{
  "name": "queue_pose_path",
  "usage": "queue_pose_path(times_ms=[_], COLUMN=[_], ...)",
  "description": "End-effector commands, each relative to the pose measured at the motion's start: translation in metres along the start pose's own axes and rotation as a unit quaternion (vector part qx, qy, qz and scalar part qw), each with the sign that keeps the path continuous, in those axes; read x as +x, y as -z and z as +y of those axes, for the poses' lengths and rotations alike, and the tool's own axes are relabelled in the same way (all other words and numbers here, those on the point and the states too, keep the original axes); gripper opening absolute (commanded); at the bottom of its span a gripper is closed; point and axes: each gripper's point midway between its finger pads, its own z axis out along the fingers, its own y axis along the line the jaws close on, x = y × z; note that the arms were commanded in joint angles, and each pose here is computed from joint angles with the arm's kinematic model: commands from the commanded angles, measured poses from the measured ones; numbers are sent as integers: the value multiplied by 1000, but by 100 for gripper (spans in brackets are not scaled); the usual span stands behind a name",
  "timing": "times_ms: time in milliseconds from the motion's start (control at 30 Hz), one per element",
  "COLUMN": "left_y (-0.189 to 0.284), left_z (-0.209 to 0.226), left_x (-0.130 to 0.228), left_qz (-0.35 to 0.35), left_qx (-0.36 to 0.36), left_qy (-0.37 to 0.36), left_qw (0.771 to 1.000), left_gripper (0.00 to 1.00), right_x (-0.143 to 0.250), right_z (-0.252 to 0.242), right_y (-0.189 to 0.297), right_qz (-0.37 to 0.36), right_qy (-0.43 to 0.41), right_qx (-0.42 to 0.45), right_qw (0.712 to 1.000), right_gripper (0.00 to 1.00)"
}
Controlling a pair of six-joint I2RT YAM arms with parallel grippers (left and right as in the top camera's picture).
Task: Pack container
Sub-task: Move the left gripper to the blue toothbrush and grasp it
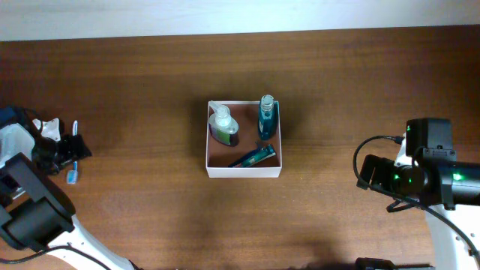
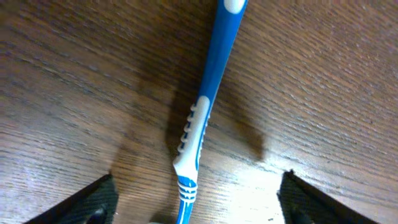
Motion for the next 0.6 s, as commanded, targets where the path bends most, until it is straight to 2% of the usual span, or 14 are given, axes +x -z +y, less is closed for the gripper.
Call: queue_pose_path(times_ms=[0,567], left_y=[-26,-24], left_z=[1,-6], left_x=[12,-11], left_qz=[32,10], left_qx=[8,-58], left_qy=[19,-24], left_qw=[999,998], left_gripper=[80,80], right_x=[0,0], right_z=[-2,-2], right_y=[-1,-1], right_qz=[-1,-1], right_qy=[3,3], right_qx=[9,9], right_qw=[1000,1000], right_gripper=[99,99])
